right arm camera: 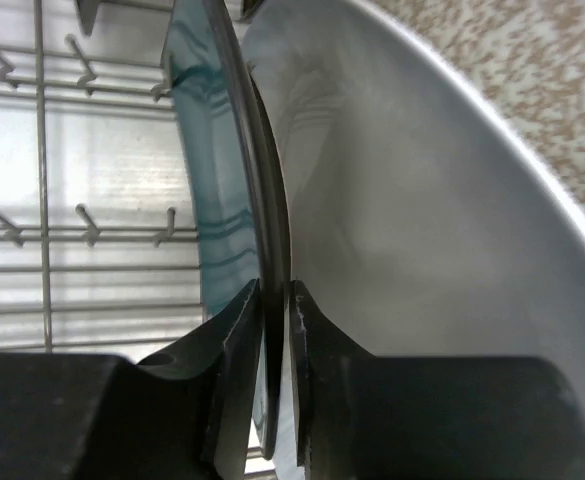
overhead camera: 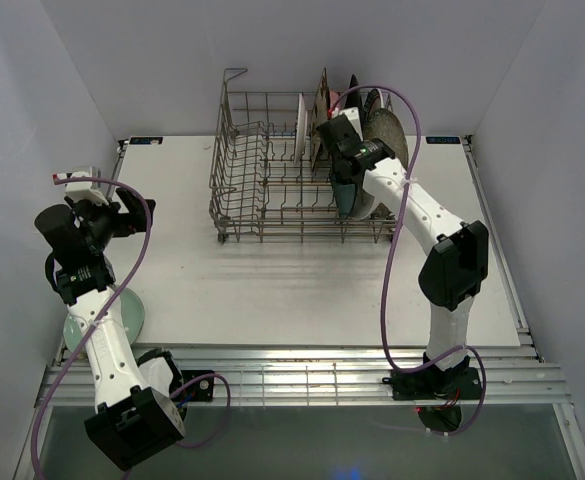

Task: Load the plates into the dish rack
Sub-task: Insert the plate into the dish rack.

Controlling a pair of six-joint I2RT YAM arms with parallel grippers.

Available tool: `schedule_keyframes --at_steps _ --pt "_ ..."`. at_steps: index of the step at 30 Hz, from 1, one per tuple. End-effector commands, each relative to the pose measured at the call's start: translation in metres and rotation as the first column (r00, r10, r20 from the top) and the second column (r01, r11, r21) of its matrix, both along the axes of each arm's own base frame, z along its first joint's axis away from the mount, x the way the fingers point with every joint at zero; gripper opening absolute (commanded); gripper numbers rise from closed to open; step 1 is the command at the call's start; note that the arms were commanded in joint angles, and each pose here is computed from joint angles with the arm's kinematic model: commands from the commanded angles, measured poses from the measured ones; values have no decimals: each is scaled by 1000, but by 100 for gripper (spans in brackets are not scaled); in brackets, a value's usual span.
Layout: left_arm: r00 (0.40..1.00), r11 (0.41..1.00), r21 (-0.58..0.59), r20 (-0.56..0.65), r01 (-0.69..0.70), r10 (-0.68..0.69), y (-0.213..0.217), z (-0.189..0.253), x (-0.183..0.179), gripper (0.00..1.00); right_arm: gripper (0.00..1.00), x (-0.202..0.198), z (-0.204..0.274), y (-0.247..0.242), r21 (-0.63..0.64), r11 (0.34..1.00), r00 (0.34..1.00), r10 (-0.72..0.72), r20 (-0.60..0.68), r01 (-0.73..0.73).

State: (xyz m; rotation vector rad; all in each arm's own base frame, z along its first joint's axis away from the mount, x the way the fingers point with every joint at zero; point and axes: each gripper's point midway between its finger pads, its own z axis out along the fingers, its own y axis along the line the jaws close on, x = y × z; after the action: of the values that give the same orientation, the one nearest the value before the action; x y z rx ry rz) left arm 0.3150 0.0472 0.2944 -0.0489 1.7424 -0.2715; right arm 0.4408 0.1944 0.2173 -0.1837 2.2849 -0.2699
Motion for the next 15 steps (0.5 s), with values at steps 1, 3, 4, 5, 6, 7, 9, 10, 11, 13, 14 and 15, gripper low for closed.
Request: schedule_keyframes --at_steps 1,3,4,5,6,7,9,10,11,13,14,15 --pt "1000 1000 18 18 22 -23 -3 2 0 98 27 20 44 -7 42 998 989 -50 140 44" --pt "1000 1000 20 17 21 -22 -3 1 0 98 29 20 45 -8 45 998 989 -48 141 42" --pt "1000 1000 20 17 21 -22 -3 1 0 98 29 20 44 -7 46 998 989 -48 140 42" --pt "1000 1000 22 17 22 -22 -3 1 0 98 33 20 45 -9 45 998 989 -51 141 45" --pt "1000 999 26 16 22 -23 -3 1 0 98 34 20 44 -9 43 998 989 -51 139 46" --pt "1000 999 26 16 21 -21 -2 0 0 98 34 20 45 -9 45 998 989 -50 141 44" --pt "1000 999 30 17 20 -20 -2 0 0 98 35 20 45 -10 45 998 989 -52 141 46" --pt "1000 999 31 16 19 -19 -2 0 0 98 36 19 47 -10 47 998 988 -52 143 46" --pt "1000 999 34 19 22 -22 -2 1 0 98 40 19 49 -11 49 998 988 -53 147 47" --pt "1000 999 35 18 21 -21 -2 0 -1 98 44 18 53 -11 54 998 987 -52 154 44" --pt "1000 999 34 16 22 -23 -2 -1 0 98 46 17 56 -12 56 997 986 -54 160 45" --pt "1000 999 35 15 22 -23 -2 -1 -1 98 46 17 59 -12 60 997 985 -52 165 43"
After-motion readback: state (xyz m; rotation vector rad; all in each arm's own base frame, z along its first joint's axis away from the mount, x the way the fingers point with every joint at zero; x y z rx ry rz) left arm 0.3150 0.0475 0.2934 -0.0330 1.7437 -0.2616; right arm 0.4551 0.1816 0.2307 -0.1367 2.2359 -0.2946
